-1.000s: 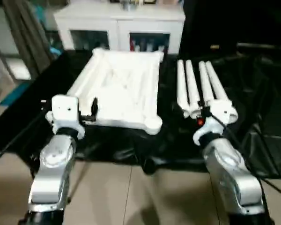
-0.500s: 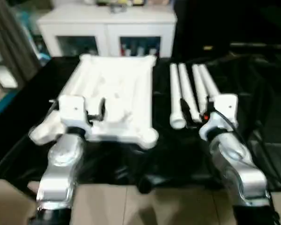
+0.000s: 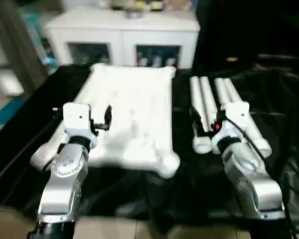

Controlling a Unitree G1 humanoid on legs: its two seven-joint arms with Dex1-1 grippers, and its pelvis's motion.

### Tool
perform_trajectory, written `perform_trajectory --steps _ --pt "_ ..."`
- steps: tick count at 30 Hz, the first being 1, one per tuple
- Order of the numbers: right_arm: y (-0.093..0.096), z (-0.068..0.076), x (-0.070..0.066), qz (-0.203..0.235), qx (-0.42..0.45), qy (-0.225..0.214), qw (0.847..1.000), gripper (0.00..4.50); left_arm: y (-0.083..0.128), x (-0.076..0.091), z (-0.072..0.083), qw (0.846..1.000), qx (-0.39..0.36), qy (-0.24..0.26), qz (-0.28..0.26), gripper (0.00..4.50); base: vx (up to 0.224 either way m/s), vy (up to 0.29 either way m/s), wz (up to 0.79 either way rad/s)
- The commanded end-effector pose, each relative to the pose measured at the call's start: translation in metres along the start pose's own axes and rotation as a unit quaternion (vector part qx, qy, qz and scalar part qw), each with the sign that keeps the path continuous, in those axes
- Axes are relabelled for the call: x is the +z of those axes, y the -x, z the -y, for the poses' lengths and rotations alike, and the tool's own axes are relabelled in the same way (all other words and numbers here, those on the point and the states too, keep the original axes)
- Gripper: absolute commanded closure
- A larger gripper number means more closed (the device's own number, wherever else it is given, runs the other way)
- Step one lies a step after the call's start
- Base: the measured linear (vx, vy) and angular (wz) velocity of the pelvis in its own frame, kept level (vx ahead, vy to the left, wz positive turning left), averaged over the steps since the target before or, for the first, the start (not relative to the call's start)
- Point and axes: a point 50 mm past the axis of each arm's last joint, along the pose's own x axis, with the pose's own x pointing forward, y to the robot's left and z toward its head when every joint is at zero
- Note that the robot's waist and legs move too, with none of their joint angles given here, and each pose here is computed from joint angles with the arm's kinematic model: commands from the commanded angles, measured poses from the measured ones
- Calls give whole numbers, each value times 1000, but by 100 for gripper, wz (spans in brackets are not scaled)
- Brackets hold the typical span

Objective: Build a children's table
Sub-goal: Move to table

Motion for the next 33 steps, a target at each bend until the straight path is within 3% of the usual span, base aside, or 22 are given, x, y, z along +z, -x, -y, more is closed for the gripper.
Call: perform_trajectory --steps 1,8,13,18,19,21,23,24,25,26,28,29,30,33 --pt "1 6 2 1 -14 8 1000 0 -1 2 8 1000 -21 -3 3 3 214 -94 -48" --pt "4 12 -1 -4 -34 -1 999 0 0 1 12 999 -47 -5 2 3 172 -35 -12" --pt "8 13 4 5 -23 -6 1000 0 5 6 25 992 -121 12 17 3 193 104 -5" --pt "16 4 16 10 126 4 992 0 11 1 29 972 -233 -15 -19 3 45 11 -3" --pt "22 -1 21 2 206 15 978 0 14 0 23 961 -273 -43 -29 3 4 -53 2" --pt "24 -2 22 -1 231 20 973 0 15 0 20 956 -288 -46 -32 3 2 -27 1" --pt "28 -3 24 -13 281 28 959 0 22 1 15 937 -343 -56 -36 3 0 0 0" --pt "28 -3 24 -13 282 29 959 0 22 2 15 937 -344 -56 -36 3 0 0 0" --pt "30 -3 23 -24 311 40 949 0 28 4 12 922 -380 -67 -35 3 -65 11 12" --pt "30 -2 22 -30 320 46 946 0 30 4 10 917 -391 -72 -33 31 -65 11 12" --pt "31 0 19 -45 337 70 938 0 36 4 7 898 -431 -69 -54 31 -85 11 10" --pt "31 0 18 -52 347 76 933 0 39 3 6 887 -451 -68 -68 31 -85 10 10" --pt "33 0 16 -66 374 76 922 0 46 -2 4 857 -500 -67 -107 56 -70 20 2" --pt "36 -2 15 -80 405 73 908 0 51 -9 0 829 -535 -91 -135 76 -37 21 -5"
